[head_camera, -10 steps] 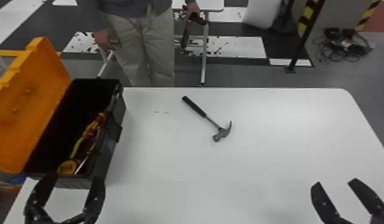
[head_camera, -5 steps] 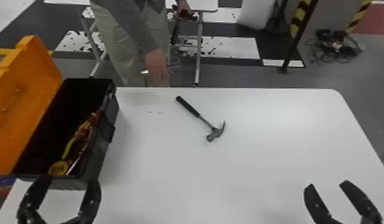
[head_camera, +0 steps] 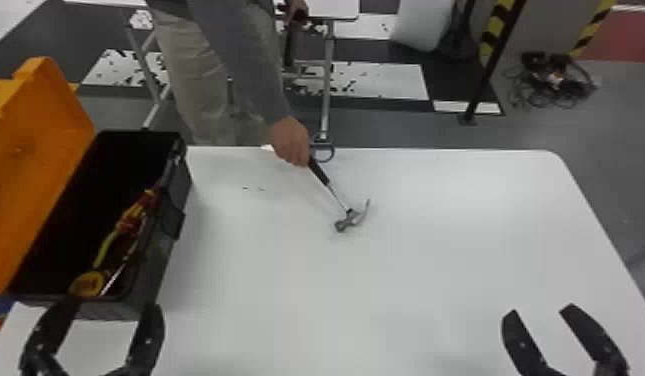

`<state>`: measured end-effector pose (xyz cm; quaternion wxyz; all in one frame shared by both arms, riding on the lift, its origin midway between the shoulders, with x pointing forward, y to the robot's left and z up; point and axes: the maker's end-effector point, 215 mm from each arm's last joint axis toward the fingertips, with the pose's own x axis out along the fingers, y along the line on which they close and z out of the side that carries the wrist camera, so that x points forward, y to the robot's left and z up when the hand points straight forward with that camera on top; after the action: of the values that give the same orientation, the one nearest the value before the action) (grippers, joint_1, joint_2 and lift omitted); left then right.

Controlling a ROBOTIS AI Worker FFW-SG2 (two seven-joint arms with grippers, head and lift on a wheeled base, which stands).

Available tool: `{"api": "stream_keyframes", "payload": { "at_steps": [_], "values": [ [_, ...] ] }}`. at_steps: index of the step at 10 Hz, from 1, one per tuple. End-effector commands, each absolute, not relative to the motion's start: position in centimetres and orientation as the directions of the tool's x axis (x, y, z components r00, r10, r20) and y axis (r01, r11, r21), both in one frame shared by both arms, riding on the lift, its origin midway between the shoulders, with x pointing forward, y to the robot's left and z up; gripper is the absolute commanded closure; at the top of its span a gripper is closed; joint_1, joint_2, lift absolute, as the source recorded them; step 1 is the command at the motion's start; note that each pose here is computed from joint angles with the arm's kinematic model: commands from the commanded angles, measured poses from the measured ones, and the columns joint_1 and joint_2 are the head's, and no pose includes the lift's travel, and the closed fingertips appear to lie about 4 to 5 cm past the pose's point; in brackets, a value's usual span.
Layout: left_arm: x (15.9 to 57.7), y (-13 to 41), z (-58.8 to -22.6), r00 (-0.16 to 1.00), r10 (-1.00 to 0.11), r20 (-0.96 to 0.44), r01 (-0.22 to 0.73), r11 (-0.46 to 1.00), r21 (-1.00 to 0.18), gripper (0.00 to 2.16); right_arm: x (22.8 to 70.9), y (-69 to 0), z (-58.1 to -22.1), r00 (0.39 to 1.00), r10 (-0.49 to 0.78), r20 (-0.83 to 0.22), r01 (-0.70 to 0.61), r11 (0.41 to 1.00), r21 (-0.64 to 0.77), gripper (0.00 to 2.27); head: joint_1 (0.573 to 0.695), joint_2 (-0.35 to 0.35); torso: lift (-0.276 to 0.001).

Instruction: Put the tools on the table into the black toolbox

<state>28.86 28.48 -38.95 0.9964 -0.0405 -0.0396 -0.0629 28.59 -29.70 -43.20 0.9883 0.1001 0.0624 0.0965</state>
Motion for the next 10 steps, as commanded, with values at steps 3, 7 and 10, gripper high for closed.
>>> {"api": "stream_keyframes", "payload": {
  "at_steps": [3,7,10],
  "values": [
    [28.9,28.1,-39.1,0.988,-0.129,0.080,0.134,0.988,-0.073,0.02,28.6,-29.8,-43.2,0.975,0.199,-0.097,-0.176,0.963,0.206,0.13,0.695,-0.032,-0.075],
    [28.7,27.8,-39.7,0.989,-0.129,0.067,0.134,0.989,-0.069,0.02,28.3,-30.3,-43.0,0.979,0.188,-0.076,-0.170,0.964,0.205,0.13,0.695,-0.039,-0.075],
    [28.6,27.9,-39.7,0.990,-0.127,0.067,0.131,0.989,-0.068,0.02,28.3,-30.7,-42.7,0.982,0.180,-0.063,-0.163,0.965,0.204,0.13,0.695,-0.056,-0.075]
  ]
}}
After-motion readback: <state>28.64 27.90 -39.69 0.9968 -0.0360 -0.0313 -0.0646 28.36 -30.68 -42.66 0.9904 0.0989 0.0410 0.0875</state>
